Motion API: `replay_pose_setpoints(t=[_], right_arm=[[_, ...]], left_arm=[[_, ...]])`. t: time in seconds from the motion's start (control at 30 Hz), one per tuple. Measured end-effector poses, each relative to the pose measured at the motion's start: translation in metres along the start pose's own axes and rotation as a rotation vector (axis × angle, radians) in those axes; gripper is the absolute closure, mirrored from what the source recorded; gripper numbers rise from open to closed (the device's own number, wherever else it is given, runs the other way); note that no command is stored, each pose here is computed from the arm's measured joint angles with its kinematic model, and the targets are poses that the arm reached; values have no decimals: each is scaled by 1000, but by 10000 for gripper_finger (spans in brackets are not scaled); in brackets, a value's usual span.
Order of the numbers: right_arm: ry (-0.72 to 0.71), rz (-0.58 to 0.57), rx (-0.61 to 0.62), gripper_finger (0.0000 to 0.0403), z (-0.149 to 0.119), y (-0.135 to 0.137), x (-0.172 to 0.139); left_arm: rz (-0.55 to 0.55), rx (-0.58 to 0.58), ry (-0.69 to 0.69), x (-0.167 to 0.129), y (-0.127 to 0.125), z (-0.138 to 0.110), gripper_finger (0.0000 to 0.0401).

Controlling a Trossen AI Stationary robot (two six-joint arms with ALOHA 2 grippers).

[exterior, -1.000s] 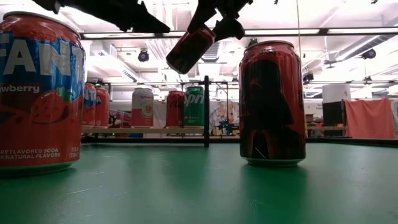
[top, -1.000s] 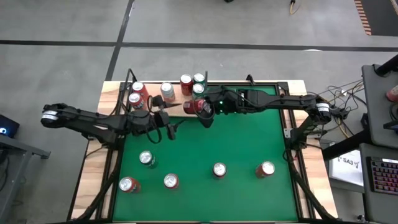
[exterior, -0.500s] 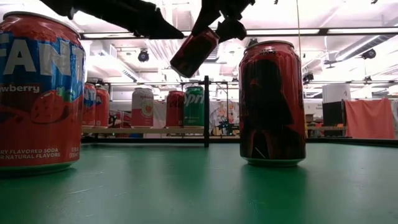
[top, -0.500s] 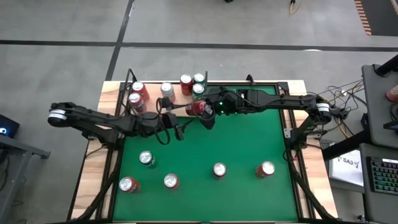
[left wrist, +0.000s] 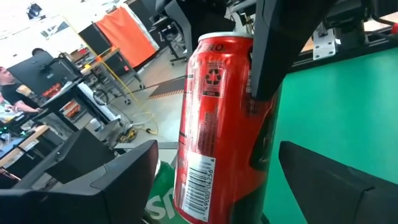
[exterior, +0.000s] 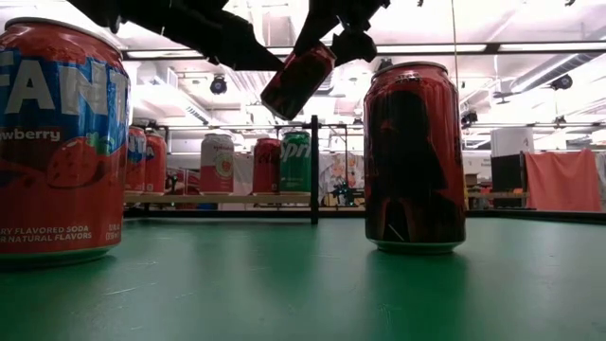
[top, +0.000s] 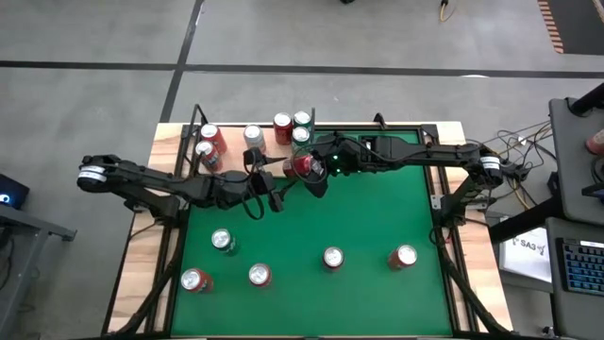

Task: Place canned beverage on shelf
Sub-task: Put the red-black soda can on the shelf aligned with the other red-black soda can

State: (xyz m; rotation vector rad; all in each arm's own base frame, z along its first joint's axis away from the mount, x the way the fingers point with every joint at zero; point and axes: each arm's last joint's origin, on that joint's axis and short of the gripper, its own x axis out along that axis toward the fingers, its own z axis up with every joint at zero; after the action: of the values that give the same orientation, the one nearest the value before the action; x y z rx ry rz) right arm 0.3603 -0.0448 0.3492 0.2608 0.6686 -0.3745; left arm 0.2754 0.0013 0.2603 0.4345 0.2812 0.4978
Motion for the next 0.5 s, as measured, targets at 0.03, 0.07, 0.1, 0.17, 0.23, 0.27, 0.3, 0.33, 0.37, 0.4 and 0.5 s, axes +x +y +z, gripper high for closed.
replay_pose_setpoints(t=[0.03, 0.07, 0.1, 0.17, 0.23, 0.27, 0.3, 0.33, 0.37, 0.4, 0.5], right_arm=[[0, 0, 0, 108, 0, 0, 0], [0, 0, 0, 108, 0, 0, 0], [0, 0, 1, 108, 0, 0, 0], [0, 0, 2, 108, 0, 0, 0], [-1, -1, 14, 108, 0, 0, 0], [-2, -2, 21, 108, 0, 0, 0], [-5, -1, 26, 108, 0, 0, 0], [-10, 0, 30, 108, 1, 0, 0], [-18, 3, 34, 108, 2, 0, 0], [-27, 6, 37, 108, 3, 1, 0], [-36, 9, 42, 108, 3, 1, 0]], left_arm=[[0, -2, -1, 0, 0, 0, 75], [1, -3, -2, 0, 0, 1, 68], [1, -1, -2, 0, 0, 1, 61], [4, 8, -11, 0, 1, 2, 46], [6, 8, -15, 0, 1, 2, 32], [4, 13, -12, 0, 0, 1, 27], [-2, 20, -6, 1, -1, 0, 22], [-13, 30, 4, 2, -3, -2, 19], [-16, 37, 13, 4, -5, -4, 17], [-19, 43, 22, 5, -6, -6, 16], [-15, 55, 38, 9, -11, -10, 14]])
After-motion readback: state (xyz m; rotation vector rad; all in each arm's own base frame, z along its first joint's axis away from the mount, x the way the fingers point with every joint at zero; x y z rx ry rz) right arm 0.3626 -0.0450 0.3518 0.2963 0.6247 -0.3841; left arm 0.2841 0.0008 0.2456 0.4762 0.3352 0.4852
